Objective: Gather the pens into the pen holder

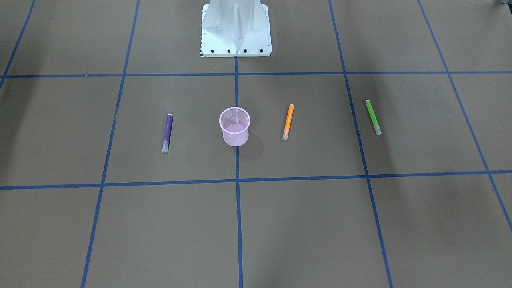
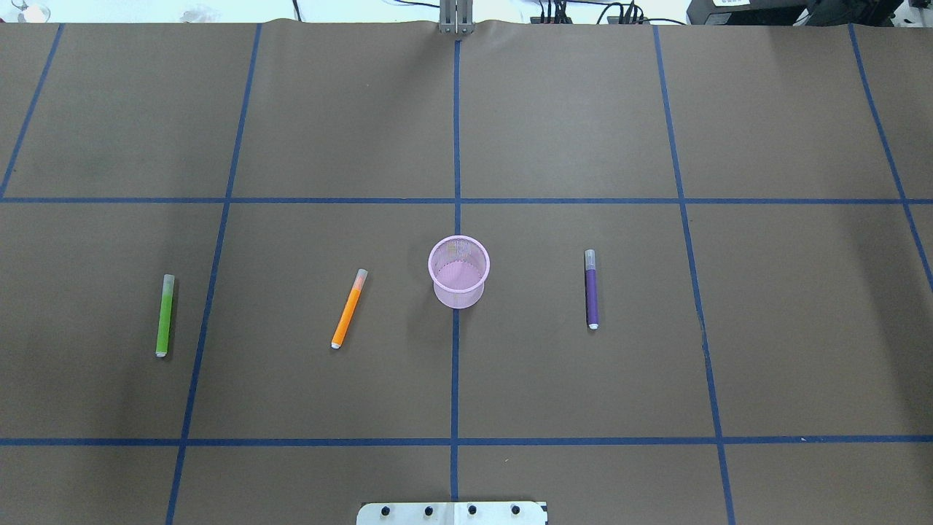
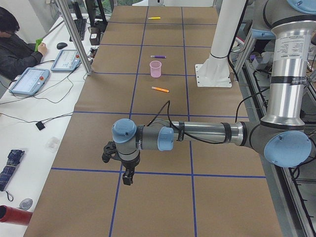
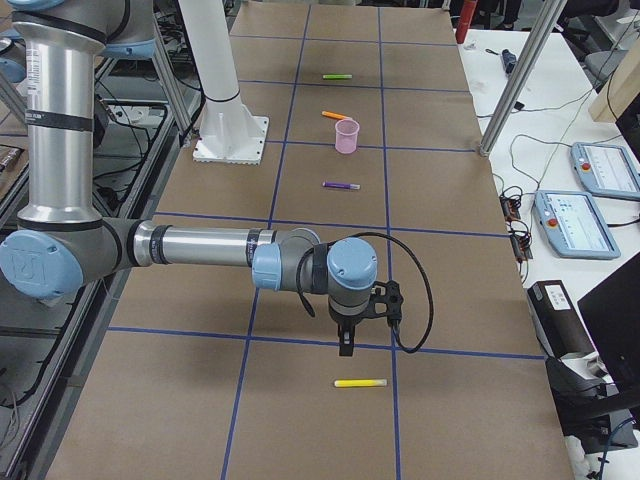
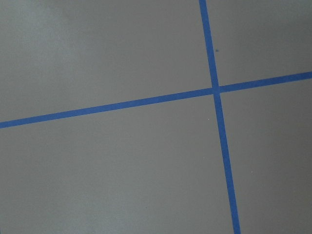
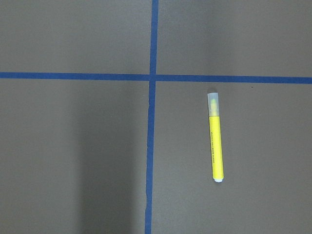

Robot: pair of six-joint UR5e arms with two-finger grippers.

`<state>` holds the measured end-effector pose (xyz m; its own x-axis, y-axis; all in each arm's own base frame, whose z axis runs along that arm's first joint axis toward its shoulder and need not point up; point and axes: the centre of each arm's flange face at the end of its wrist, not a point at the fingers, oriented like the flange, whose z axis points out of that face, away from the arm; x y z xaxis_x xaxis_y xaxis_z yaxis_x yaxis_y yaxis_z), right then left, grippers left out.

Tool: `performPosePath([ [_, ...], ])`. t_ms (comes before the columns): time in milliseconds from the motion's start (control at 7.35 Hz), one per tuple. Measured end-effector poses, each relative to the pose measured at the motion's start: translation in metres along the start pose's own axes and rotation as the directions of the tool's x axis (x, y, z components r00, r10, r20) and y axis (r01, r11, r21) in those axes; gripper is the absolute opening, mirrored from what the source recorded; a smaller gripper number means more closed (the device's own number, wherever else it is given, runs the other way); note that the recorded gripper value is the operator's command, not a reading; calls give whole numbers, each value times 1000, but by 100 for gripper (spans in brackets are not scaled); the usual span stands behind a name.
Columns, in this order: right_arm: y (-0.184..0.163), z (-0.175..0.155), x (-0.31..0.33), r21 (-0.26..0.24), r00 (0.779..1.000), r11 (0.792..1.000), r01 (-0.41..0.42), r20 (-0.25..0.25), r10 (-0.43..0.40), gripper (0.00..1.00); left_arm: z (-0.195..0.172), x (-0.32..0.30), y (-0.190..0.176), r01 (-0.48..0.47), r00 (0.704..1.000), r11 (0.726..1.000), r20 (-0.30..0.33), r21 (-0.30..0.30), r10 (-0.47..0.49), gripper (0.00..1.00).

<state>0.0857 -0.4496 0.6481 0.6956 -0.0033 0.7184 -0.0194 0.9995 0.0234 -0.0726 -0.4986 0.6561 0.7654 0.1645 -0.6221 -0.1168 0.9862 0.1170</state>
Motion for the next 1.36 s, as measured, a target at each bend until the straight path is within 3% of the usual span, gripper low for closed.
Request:
performPosePath([
  [408, -3, -3, -4, 8, 1000, 1000, -20, 2, 20, 100, 1, 8, -5, -16, 1000, 1000, -2, 4, 16, 100],
  [952, -19, -19, -21, 41, 1000, 999, 16, 3, -16, 100, -12, 25, -22, -102, 995, 990, 7, 97, 102, 100],
  [1360, -20, -18, -22, 41, 1000, 999, 15, 8, -15, 100, -9, 42, -30, -139, 990, 985, 3, 101, 140, 100],
])
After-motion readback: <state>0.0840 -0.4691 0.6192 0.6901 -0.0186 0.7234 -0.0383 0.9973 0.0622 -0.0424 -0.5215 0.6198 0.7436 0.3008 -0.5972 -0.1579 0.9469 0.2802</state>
